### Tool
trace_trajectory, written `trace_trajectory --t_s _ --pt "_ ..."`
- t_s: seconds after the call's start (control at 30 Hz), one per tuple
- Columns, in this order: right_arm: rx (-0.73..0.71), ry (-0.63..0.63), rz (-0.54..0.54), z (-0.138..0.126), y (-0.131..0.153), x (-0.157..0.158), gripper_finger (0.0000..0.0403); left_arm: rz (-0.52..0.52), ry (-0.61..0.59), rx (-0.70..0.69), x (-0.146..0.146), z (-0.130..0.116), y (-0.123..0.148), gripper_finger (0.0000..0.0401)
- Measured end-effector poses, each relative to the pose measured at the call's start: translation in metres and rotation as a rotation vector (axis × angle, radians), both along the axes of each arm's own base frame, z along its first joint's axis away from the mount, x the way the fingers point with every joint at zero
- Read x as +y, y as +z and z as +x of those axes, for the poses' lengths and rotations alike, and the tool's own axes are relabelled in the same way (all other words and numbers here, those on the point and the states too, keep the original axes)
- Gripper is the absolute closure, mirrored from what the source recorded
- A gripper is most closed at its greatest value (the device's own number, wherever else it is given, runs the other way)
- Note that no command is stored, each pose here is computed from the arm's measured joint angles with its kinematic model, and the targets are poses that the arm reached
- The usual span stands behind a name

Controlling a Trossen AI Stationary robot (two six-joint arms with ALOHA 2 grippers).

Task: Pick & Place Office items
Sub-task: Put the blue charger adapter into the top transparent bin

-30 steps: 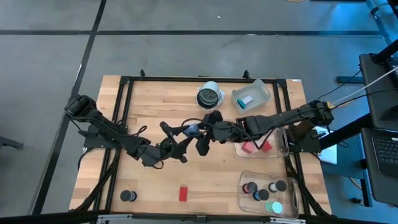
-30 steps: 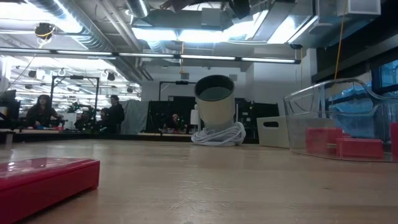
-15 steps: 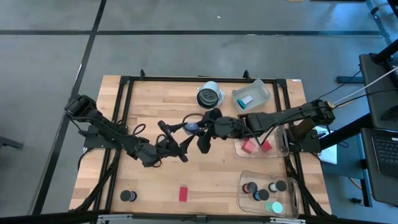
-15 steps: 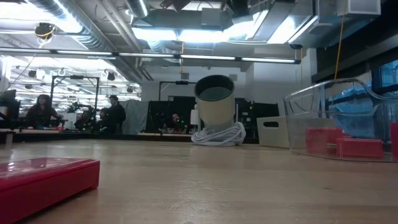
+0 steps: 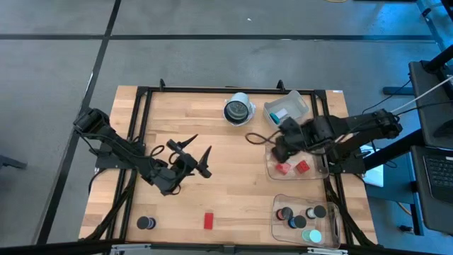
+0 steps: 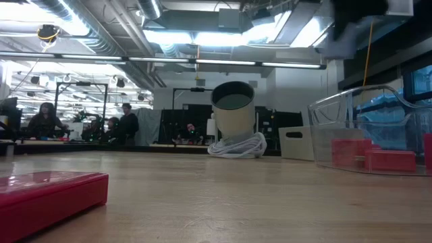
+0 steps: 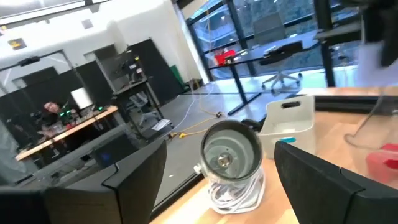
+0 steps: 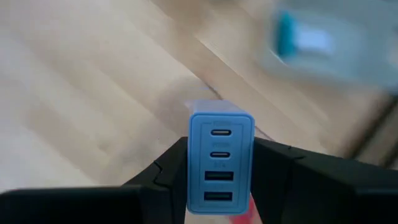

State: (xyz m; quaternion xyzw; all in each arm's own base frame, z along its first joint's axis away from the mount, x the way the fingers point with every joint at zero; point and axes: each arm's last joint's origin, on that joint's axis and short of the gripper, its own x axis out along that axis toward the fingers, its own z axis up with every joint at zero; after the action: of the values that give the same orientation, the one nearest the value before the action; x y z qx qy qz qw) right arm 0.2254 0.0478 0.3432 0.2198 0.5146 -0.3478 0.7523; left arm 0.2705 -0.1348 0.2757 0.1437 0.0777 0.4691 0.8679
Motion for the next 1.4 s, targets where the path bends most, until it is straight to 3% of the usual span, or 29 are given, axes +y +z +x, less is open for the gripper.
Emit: trace_trajectory --t_s 0.1,0.23,0.53,0.93,1.4 --pt "0.077 -0.079 -0.012 -0.012 -0.004 0.007 0.0281 -0.006 0.024 -0.010 0.001 0.000 -0.001 0.0105" --pt "0.087 -0.062 -0.004 -0.010 -0.019 0.014 0.0281 0.003 0.027 0.005 0.002 0.000 -0.003 0.0105" --pt "0.357 -0.178 0.061 -0.027 -0.085 0.011 0.0281 0.018 0.026 0.028 0.001 0.000 -0.006 0.0104" --pt "0.275 -0.165 0.142 -0.025 -0.137 0.013 0.0281 0.005 0.025 0.008 0.001 0.000 -0.006 0.0104" --pt "0.217 -0.156 0.141 -0.024 -0.155 0.012 0.0281 0.005 0.026 0.008 0.002 0.000 -0.006 0.0104"
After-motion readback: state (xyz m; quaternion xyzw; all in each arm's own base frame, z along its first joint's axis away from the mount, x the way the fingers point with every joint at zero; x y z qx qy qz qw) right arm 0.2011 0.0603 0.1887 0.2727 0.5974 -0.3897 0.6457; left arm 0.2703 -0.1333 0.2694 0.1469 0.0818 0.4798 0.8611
